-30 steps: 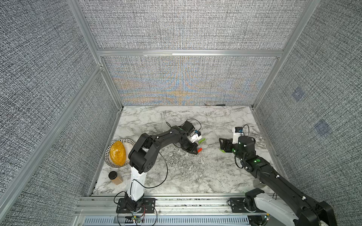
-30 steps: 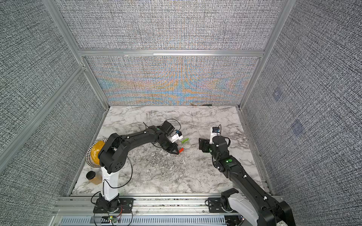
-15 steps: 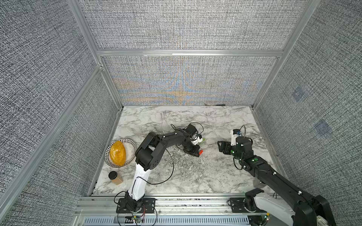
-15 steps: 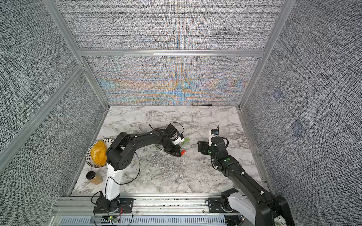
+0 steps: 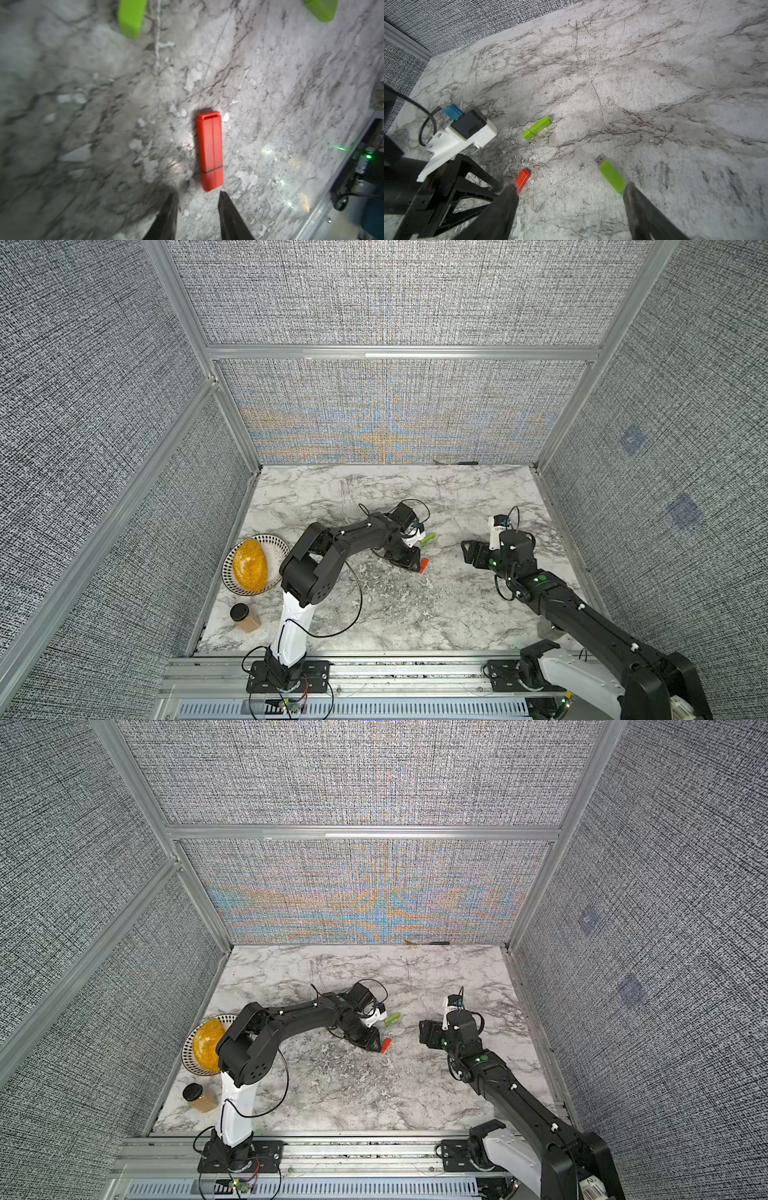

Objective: Close the usb drive cover
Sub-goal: Place the USB drive at the center of the board, then pick up the cover from the center of the board.

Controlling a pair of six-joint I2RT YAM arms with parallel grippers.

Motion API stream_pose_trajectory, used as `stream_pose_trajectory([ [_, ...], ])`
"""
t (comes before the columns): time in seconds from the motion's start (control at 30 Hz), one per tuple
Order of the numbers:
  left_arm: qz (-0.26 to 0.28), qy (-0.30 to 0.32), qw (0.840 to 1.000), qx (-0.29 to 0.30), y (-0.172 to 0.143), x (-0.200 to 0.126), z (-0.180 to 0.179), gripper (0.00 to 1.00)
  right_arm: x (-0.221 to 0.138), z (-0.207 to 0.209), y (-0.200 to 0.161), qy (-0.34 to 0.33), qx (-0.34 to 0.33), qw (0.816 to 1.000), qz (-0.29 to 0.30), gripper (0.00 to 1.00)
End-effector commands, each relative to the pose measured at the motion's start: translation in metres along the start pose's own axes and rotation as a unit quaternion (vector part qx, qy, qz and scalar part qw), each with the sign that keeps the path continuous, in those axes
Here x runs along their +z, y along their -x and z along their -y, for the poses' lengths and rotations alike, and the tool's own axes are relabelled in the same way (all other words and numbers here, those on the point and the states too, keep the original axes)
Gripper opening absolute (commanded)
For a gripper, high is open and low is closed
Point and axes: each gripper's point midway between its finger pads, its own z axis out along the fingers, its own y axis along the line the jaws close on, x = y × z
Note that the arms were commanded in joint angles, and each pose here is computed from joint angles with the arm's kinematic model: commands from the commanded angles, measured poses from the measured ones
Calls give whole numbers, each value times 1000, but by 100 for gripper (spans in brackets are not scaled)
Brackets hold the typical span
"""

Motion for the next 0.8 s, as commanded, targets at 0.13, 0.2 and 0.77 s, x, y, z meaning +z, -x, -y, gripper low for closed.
stream_pose_trajectory([
  [0.13,75,54,992,81,18,-64,8,37,0,-3,8,1,-9,1000,7,83],
  [0.2,97,87,986,102,24,-84,1,37,0,-7,9,12,-13,1000,7,84],
  [0.77,339,366,852,159,56,-247,-83,100,-2,-14,20,23,-37,999,19,89],
])
